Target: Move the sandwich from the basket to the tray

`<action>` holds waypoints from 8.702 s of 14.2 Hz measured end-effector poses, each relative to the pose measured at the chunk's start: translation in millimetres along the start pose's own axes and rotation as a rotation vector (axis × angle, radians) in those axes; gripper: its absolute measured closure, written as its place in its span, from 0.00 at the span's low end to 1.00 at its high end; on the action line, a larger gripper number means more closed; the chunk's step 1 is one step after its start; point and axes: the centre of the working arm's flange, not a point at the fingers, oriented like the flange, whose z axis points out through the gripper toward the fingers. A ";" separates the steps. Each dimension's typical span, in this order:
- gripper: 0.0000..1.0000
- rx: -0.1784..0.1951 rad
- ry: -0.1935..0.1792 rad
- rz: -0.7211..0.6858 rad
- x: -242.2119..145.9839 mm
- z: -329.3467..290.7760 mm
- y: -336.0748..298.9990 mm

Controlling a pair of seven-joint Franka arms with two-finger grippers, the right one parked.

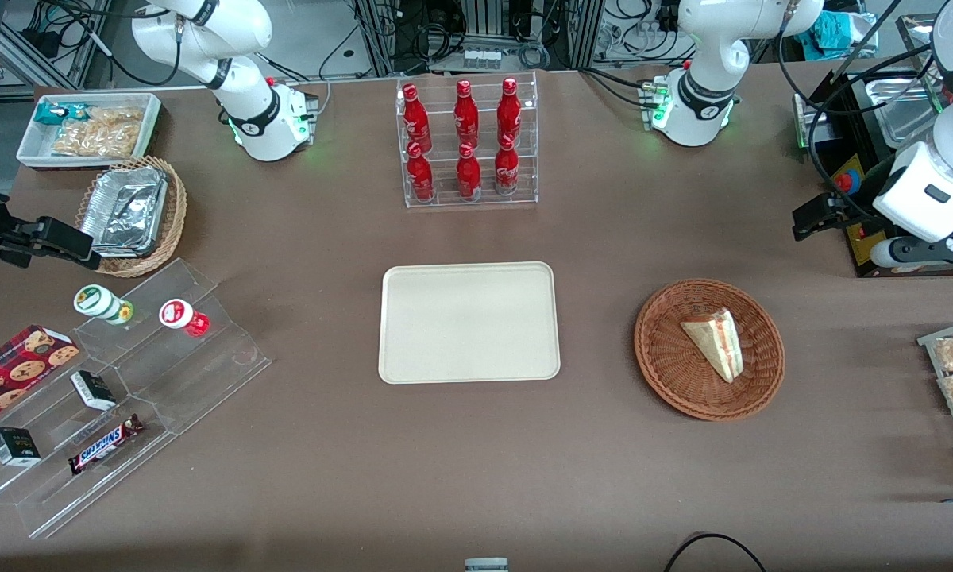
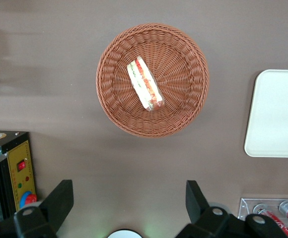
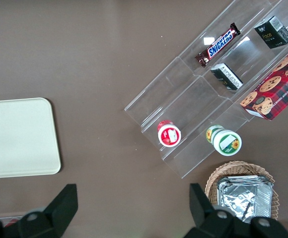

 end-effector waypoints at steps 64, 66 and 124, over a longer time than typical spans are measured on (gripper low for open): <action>0.87 -0.012 -0.011 -0.040 -29.3 318.6 440.6; 0.87 -0.014 -0.009 -0.036 -37.0 327.5 460.8; 0.00 -0.025 0.010 0.015 -11.1 1.9 -53.0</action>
